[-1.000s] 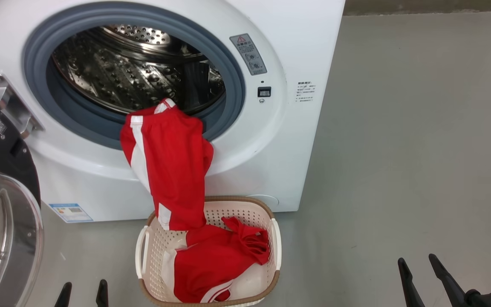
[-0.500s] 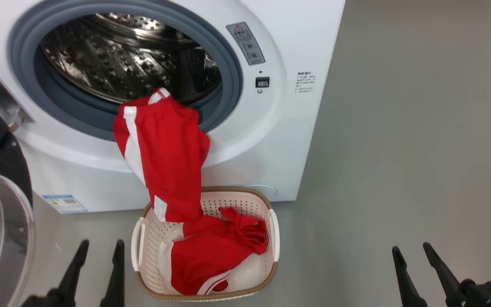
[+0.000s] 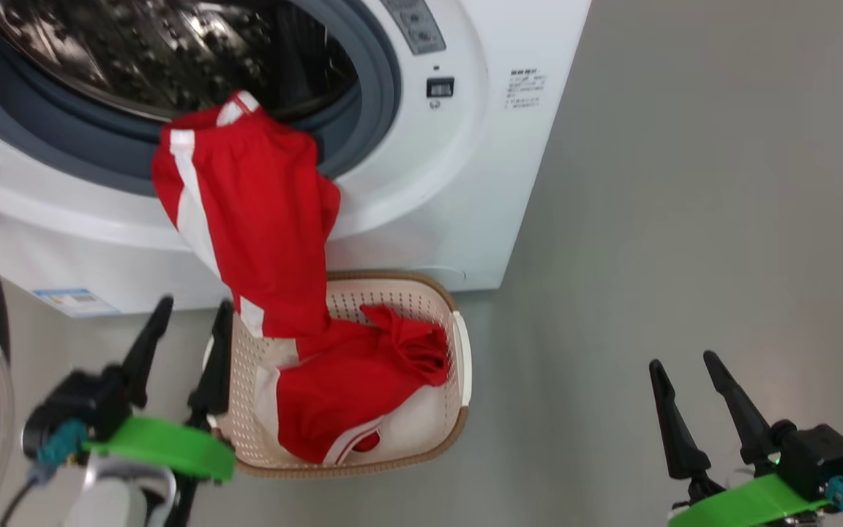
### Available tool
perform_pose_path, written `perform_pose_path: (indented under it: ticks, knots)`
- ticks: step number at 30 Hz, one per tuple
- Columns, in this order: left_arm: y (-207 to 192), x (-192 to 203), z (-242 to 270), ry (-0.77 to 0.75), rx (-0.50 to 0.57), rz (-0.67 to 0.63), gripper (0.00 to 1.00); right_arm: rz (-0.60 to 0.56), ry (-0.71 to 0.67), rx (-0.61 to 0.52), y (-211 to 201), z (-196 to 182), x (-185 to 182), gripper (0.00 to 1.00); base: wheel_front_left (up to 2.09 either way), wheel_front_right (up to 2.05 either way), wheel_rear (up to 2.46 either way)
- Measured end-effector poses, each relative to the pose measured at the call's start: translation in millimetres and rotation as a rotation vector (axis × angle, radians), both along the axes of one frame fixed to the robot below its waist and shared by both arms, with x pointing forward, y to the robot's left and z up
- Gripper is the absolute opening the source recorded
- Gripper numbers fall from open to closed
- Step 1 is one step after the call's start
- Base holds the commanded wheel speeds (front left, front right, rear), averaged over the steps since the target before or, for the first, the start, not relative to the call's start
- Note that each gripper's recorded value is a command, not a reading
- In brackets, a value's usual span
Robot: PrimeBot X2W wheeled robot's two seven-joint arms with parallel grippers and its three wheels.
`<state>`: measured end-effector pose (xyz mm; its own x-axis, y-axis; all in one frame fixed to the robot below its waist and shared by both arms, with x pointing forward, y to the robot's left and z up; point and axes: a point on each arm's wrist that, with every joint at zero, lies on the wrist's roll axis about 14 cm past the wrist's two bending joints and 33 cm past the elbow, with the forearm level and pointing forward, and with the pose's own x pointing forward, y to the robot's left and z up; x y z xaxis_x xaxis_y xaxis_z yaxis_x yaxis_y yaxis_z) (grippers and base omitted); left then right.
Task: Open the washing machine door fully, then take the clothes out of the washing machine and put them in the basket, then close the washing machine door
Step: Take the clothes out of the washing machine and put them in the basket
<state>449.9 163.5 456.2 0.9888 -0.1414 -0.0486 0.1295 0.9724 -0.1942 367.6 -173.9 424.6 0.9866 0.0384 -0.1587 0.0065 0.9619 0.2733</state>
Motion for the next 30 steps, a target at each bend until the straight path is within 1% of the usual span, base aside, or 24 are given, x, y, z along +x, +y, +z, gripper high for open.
perform_pose_path:
  ticks: [2,3,14,25,30]
  knots:
    - [-2,7,-2,0.004,-0.002,-0.005,1.00,0.002,0.004,0.001,1,-2,3,1.00,0.00,0.00,0.00]
    - [-4,20,-8,0.021,-0.002,-0.016,1.00,0.006,0.014,0.003,2,-7,8,1.00,0.00,0.00,0.00]
    - [-14,87,-44,0.118,0.036,-0.077,1.00,0.027,0.065,0.026,11,-34,38,1.00,0.00,0.00,0.00]
    - [-21,141,-67,0.173,0.069,-0.105,1.00,0.030,0.117,0.027,12,-63,55,1.00,0.00,0.00,0.00]
    - [-25,155,-76,0.193,0.082,-0.117,1.00,0.029,0.139,0.028,12,-73,57,1.00,0.00,0.00,0.00]
